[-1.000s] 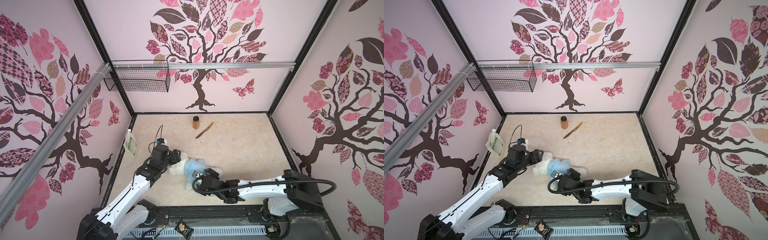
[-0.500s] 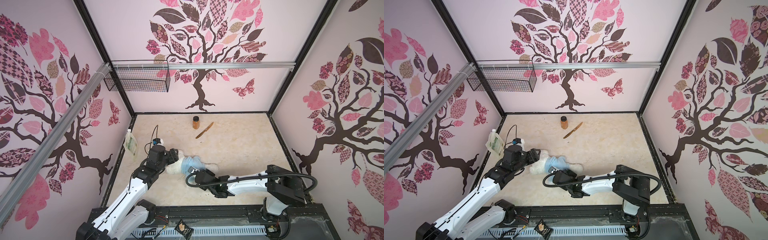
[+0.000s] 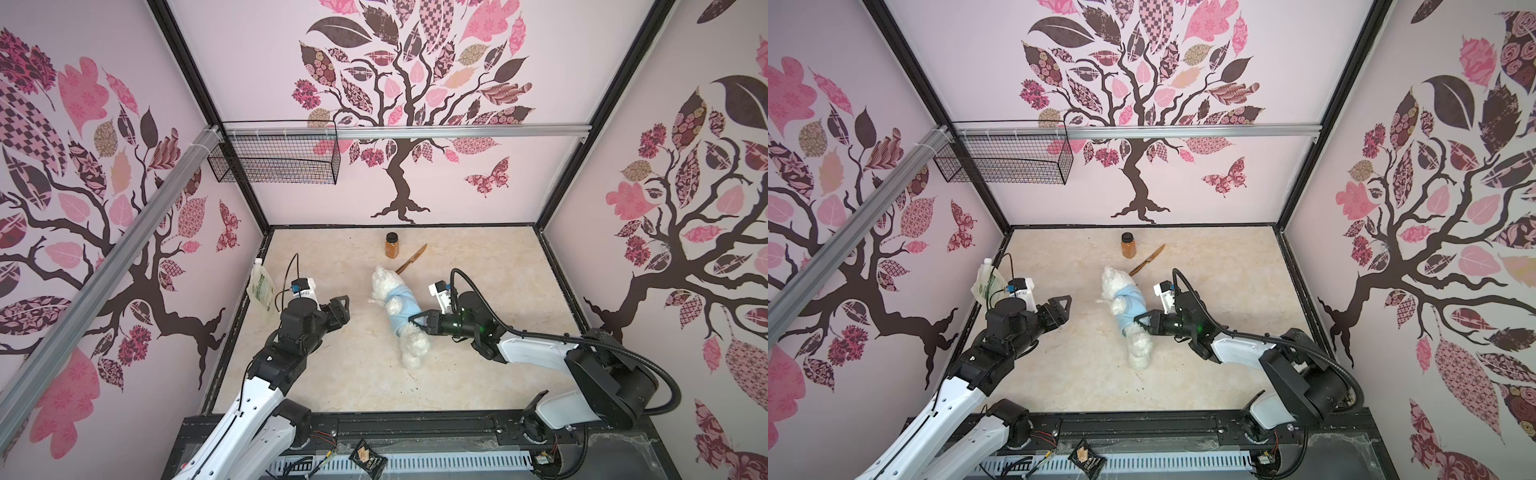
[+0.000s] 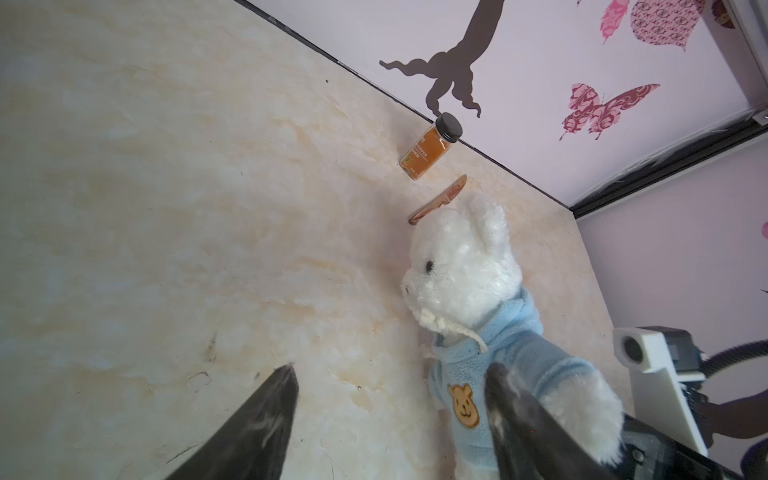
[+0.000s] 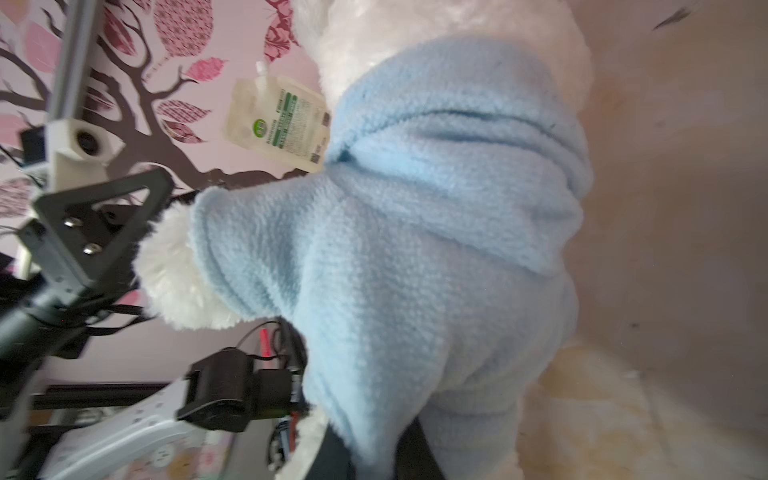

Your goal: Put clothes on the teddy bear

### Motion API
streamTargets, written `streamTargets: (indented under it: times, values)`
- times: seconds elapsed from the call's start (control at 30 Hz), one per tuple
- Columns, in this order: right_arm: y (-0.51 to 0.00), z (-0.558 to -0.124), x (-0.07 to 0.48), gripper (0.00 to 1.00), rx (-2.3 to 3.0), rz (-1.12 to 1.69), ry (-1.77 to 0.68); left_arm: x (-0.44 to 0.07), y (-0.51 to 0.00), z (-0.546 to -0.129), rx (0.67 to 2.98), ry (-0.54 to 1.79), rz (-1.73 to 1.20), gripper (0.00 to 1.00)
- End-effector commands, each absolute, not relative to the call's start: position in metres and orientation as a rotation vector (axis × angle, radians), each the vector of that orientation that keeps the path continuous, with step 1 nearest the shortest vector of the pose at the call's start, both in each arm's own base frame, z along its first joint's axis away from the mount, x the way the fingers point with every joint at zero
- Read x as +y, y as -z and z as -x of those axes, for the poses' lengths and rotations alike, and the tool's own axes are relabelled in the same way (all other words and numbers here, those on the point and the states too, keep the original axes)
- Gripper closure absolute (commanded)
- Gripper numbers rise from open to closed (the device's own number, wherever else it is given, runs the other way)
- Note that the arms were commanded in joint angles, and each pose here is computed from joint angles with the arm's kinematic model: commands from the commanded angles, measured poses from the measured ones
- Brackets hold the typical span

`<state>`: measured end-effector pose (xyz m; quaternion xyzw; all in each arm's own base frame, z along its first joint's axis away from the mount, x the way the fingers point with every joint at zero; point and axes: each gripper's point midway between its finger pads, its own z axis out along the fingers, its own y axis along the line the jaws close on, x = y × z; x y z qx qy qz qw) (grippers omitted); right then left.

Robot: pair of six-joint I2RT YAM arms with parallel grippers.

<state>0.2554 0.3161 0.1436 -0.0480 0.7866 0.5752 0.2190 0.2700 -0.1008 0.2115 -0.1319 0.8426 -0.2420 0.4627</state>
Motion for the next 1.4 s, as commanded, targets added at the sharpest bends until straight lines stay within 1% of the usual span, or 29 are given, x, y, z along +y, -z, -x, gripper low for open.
streamTargets:
  times: [0.0,0.07,0.13,0.2,0.27,0.3,0.33,0.47,0.57,0.63,0.73,0.8,0.93,1.03,1.13,1.23,1.3,1.37]
  values:
    - [-0.191,-0.242,0.333,0.88,2.016,0.065,-2.024,-0.109,-0.221,-0.268,2.051,0.674,0.313,0.26]
    - [-0.180,-0.247,0.331,0.87,2.008,-0.033,-2.073,-0.111,-0.215,-0.268,2.063,0.685,0.315,0.26]
    - [-0.155,-0.253,0.324,0.83,2.053,-0.148,-2.059,-0.117,-0.210,-0.267,2.081,0.713,0.311,0.27]
    - [-0.127,-0.257,0.314,0.75,2.115,-0.242,-2.001,-0.122,-0.206,-0.266,2.100,0.730,0.301,0.27]
    - [-0.101,-0.260,0.303,0.64,2.173,-0.295,-1.920,-0.128,-0.202,-0.265,2.116,0.729,0.279,0.27]
    - [-0.092,-0.260,0.298,0.60,2.196,-0.297,-1.878,-0.129,-0.202,-0.264,2.118,0.726,0.270,0.27]
    - [-0.084,-0.261,0.291,0.57,2.219,-0.289,-1.825,-0.131,-0.200,-0.264,2.123,0.720,0.263,0.27]
    - [-0.060,-0.272,0.252,0.50,2.301,-0.256,-1.532,-0.136,-0.196,-0.263,2.141,0.707,0.238,0.27]
    - [-0.057,-0.279,0.221,0.41,2.337,-0.192,-1.266,-0.137,-0.192,-0.263,2.153,0.700,0.231,0.27]
    - [-0.066,-0.283,0.205,0.37,2.338,-0.117,-1.082,-0.136,-0.190,-0.264,2.156,0.679,0.226,0.27]
    - [-0.094,-0.286,0.193,0.35,2.272,0.017,-0.924,-0.126,-0.187,-0.268,2.149,0.604,0.240,0.27]
    - [-0.113,-0.287,0.195,0.35,2.219,0.110,-0.851,-0.127,-0.186,-0.270,2.148,0.594,0.228,0.27]
    - [-0.133,-0.285,0.221,0.35,2.174,0.257,-0.826,-0.147,-0.175,-0.274,2.196,0.690,0.193,0.28]
    - [-0.133,-0.286,0.244,0.38,2.177,0.356,-0.789,-0.164,-0.162,-0.274,2.254,0.739,0.183,0.29]
    - [-0.131,-0.297,0.251,0.37,2.166,0.374,-0.742,-0.174,-0.152,-0.274,2.283,0.745,0.160,0.29]
    - [-0.115,-0.313,0.247,0.33,2.198,0.384,-0.624,-0.176,-0.144,-0.275,2.298,0.743,0.156,0.29]
    - [-0.101,-0.320,0.246,0.33,2.232,0.384,-0.576,-0.177,-0.139,-0.276,2.308,0.739,0.144,0.30]
    - [-0.085,-0.323,0.243,0.35,2.270,0.374,-0.554,-0.181,-0.132,-0.274,2.332,0.750,0.134,0.33]
